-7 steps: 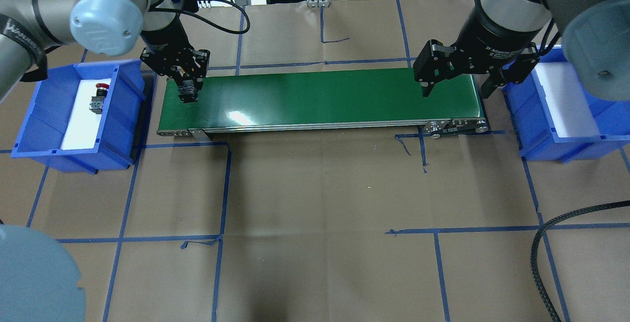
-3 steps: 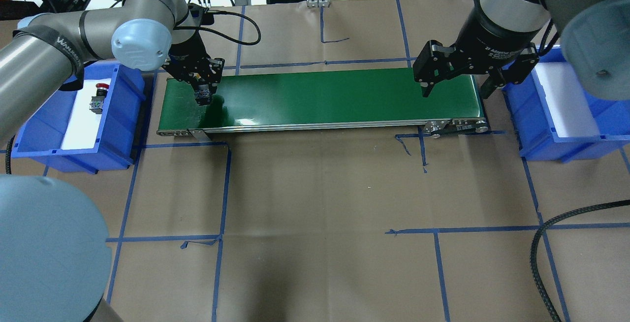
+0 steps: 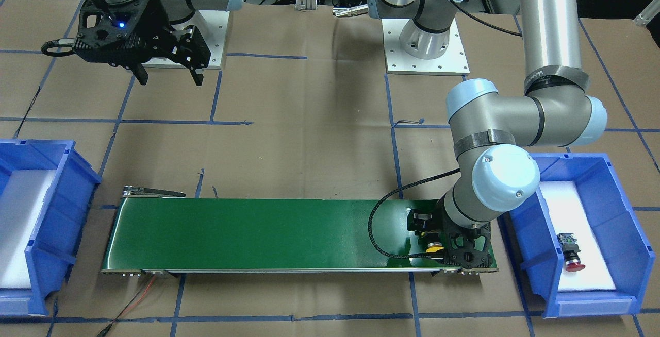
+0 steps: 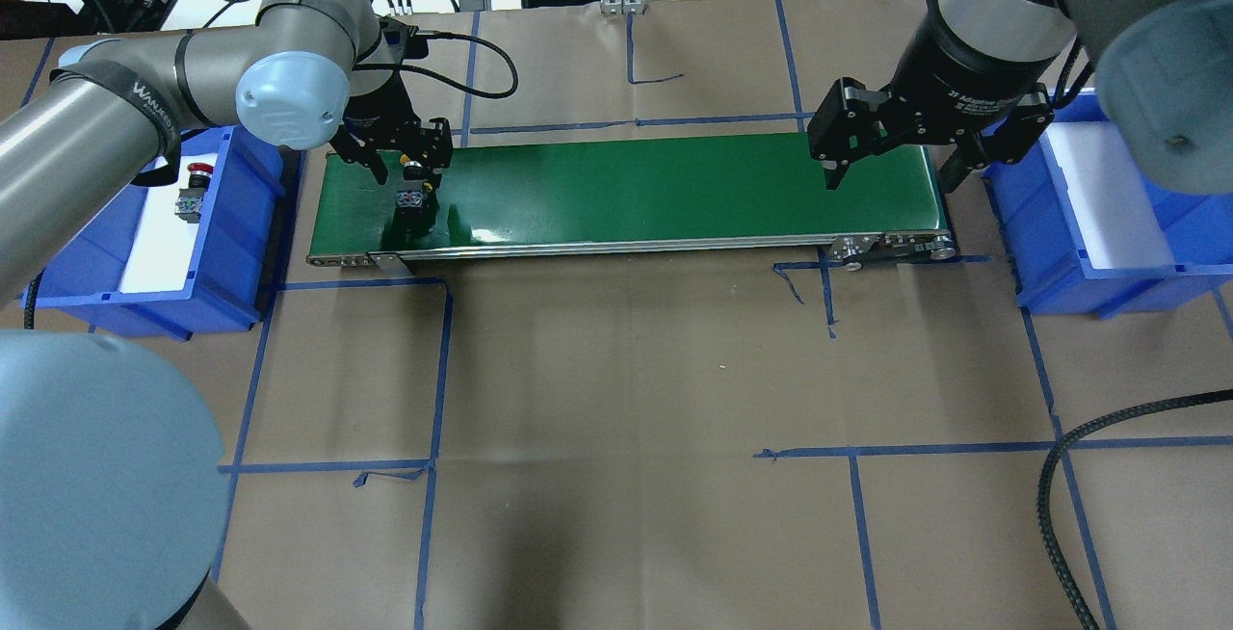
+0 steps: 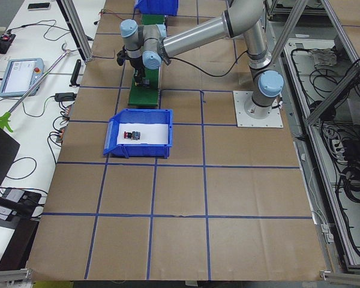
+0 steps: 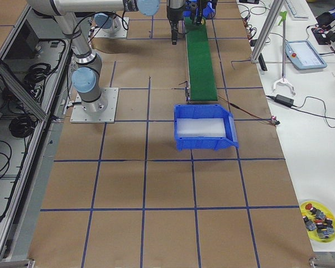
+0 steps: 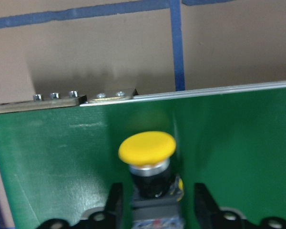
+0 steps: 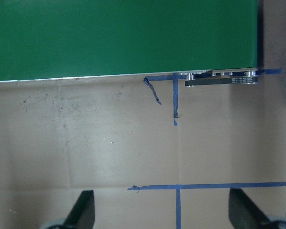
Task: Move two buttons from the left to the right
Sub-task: 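Carry the yellow button onto the conveyor belt and release it, then move the left gripper back into the bin over the red button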
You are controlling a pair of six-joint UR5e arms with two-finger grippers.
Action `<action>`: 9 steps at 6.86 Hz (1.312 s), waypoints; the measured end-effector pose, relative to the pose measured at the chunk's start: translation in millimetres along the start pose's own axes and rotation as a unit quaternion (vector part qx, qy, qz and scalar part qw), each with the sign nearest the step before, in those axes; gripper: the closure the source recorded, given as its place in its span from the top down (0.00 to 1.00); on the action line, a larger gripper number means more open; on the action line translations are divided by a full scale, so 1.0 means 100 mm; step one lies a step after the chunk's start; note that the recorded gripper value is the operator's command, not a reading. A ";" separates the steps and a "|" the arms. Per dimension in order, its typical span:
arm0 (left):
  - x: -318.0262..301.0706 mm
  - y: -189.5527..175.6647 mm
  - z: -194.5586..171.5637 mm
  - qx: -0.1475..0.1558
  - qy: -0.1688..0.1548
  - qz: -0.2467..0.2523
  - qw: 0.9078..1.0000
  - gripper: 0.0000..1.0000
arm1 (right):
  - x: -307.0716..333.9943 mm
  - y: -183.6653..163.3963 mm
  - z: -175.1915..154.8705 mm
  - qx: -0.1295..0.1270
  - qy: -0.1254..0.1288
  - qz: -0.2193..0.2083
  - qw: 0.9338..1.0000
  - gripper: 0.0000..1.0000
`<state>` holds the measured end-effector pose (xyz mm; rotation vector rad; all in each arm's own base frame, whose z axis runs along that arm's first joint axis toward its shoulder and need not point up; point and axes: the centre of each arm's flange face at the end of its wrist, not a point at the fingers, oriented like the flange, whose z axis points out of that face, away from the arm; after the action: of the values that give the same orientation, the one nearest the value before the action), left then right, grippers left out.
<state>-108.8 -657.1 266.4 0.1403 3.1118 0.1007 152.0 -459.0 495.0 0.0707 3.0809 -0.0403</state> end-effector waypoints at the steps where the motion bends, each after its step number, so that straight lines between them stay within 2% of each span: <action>1: 0.00 0.01 -0.10 0.007 -0.001 -0.004 1.000 1.00 | 0.00 0.00 0.01 -0.001 0.000 0.000 1.000 1.00; 4: -0.06 0.23 -0.82 0.033 -0.005 -0.012 0.999 1.00 | 0.00 -0.01 0.00 0.000 0.000 0.001 1.000 1.00; 6: -0.11 0.44 -1.37 0.032 -0.004 -0.015 0.999 1.00 | 0.00 -0.01 0.01 -0.001 0.000 0.001 1.000 1.00; 7: -0.25 0.47 -1.60 0.028 -0.004 -0.019 0.999 1.00 | 0.00 -0.01 0.02 -0.002 0.000 0.001 1.000 1.00; 9: -0.87 0.47 -1.77 0.026 -0.002 -0.020 0.999 1.00 | 0.00 -0.02 0.03 -0.003 0.000 0.001 1.000 1.00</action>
<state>-23.0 -629.4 448.0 0.0799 3.1130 0.0198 152.0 -461.0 492.2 0.0728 3.0812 -0.0316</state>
